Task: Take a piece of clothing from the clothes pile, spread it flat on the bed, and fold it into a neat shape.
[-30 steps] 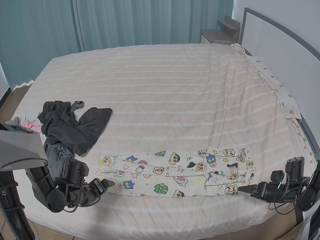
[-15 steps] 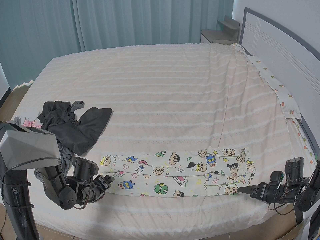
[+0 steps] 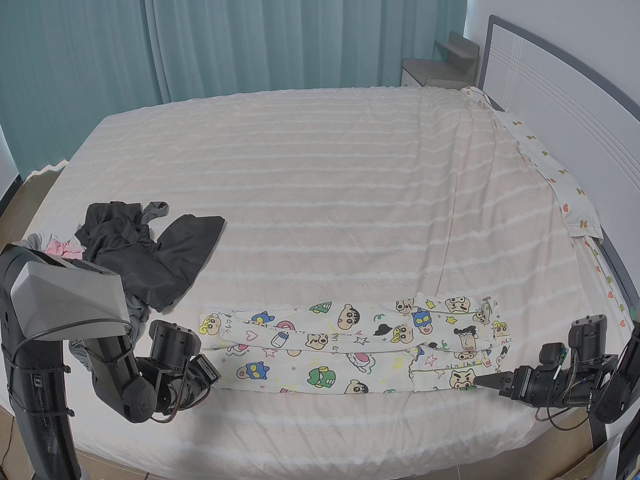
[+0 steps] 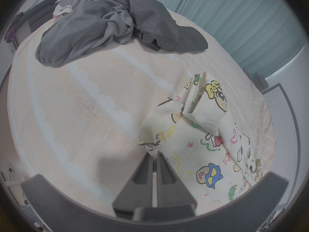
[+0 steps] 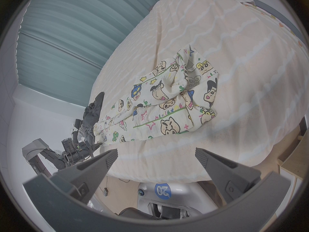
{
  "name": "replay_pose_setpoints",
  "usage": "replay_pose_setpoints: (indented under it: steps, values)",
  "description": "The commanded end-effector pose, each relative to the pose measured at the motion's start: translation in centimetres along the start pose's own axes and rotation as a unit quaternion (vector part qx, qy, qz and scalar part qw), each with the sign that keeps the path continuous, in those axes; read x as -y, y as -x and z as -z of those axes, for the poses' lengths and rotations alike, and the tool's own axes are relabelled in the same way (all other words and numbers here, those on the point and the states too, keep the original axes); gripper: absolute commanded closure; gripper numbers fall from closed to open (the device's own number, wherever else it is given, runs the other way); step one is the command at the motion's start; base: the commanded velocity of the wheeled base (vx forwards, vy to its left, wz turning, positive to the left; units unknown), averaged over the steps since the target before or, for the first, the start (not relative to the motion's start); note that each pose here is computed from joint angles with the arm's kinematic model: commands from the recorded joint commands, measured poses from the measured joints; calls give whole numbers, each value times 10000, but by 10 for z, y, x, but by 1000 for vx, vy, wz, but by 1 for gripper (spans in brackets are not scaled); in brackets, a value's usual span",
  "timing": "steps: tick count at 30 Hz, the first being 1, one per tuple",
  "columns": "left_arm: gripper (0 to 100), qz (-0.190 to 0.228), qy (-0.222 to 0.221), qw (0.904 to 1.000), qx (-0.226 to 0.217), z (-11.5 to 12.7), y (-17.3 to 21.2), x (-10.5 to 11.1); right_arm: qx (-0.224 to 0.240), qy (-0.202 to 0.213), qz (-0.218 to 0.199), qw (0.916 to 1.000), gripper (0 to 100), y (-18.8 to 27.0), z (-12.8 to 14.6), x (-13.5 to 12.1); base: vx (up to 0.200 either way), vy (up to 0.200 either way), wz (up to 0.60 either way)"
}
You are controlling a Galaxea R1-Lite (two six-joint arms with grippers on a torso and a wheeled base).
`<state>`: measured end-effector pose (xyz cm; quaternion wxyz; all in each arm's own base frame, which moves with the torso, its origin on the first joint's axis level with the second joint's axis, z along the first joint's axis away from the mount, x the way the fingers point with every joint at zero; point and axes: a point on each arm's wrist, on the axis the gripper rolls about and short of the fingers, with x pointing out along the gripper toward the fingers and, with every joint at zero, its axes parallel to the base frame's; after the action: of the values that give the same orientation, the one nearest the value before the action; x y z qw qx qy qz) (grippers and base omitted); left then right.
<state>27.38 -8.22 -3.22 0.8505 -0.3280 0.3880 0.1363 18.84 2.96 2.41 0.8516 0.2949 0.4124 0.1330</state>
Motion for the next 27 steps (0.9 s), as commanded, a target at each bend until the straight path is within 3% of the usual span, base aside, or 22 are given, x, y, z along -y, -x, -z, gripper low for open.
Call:
replay_pose_setpoints:
  steps: [1,27]
  values:
    - [100,-38,-21,10000,-34,2,2,-2,-79,-31,38,10000,0,2,4,1,0,0,0]
    - [100,-46,-260,9989,-394,8,20,-15,-131,-2,26,9999,0,1,6,0,0,0,0]
